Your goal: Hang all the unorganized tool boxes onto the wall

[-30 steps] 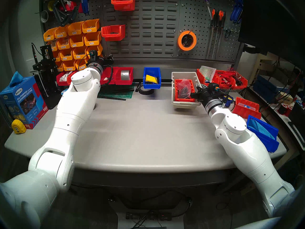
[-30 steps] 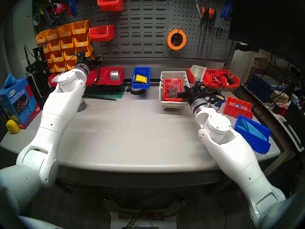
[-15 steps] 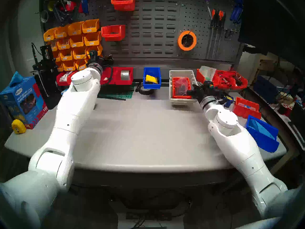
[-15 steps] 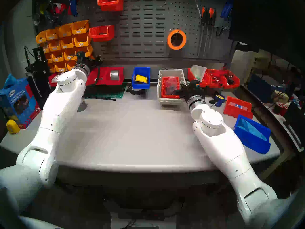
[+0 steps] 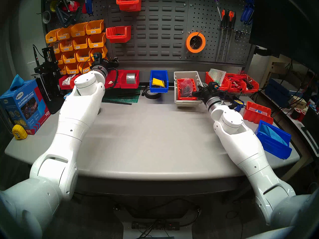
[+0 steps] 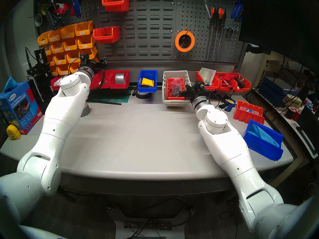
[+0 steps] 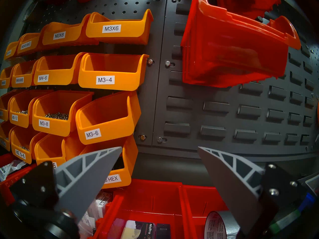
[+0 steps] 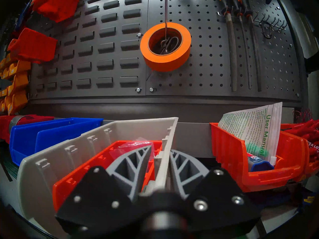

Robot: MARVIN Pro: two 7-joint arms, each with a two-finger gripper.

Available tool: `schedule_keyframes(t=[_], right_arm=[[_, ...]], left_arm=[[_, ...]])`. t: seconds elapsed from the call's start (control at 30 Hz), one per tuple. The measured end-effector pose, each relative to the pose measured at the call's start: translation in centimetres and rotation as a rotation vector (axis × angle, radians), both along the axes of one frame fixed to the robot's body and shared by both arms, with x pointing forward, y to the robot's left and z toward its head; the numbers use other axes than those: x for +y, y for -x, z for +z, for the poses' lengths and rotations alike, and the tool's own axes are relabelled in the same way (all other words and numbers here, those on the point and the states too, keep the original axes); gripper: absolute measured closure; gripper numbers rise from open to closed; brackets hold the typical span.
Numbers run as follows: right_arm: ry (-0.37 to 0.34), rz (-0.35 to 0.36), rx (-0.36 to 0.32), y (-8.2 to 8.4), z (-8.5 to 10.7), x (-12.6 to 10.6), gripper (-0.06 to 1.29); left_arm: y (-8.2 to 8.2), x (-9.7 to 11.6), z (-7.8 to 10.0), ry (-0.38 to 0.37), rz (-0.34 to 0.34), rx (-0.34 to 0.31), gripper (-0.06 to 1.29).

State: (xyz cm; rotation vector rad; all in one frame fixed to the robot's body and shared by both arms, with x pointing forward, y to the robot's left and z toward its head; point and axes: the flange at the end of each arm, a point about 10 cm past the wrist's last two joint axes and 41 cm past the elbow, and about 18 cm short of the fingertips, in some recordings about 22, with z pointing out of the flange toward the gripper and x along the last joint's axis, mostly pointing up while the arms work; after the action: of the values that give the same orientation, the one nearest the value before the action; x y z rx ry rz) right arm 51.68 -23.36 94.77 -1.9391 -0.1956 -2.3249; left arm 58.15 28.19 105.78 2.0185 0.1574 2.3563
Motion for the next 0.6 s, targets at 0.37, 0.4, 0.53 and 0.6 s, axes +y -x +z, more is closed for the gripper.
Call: schedule_keyframes(t=[0.37,0.4,0.53,0.6], right_arm=[[0.004,0.005,-0.028,-2.1,0.7,-0.7,0.95],[0.002,0.002,-0.030,-2.4,0.7,-0.8,0.95],[-0.004,-0.006,-0.047,-3.1,1.0,-1.2,0.95],[-0.005,-0.008,-0.052,-3.4,1.1,-1.3,0.96]], left_arm=[[0.0,0.0,0.0,0.000,0.000,0.000,0.05],[0.0,0.0,0.0,0.000,0.000,0.000,0.05],[0.0,0.0,0.0,0.000,0.000,0.000,0.05],[0.0,0.0,0.0,0.000,0.000,0.000,0.05]])
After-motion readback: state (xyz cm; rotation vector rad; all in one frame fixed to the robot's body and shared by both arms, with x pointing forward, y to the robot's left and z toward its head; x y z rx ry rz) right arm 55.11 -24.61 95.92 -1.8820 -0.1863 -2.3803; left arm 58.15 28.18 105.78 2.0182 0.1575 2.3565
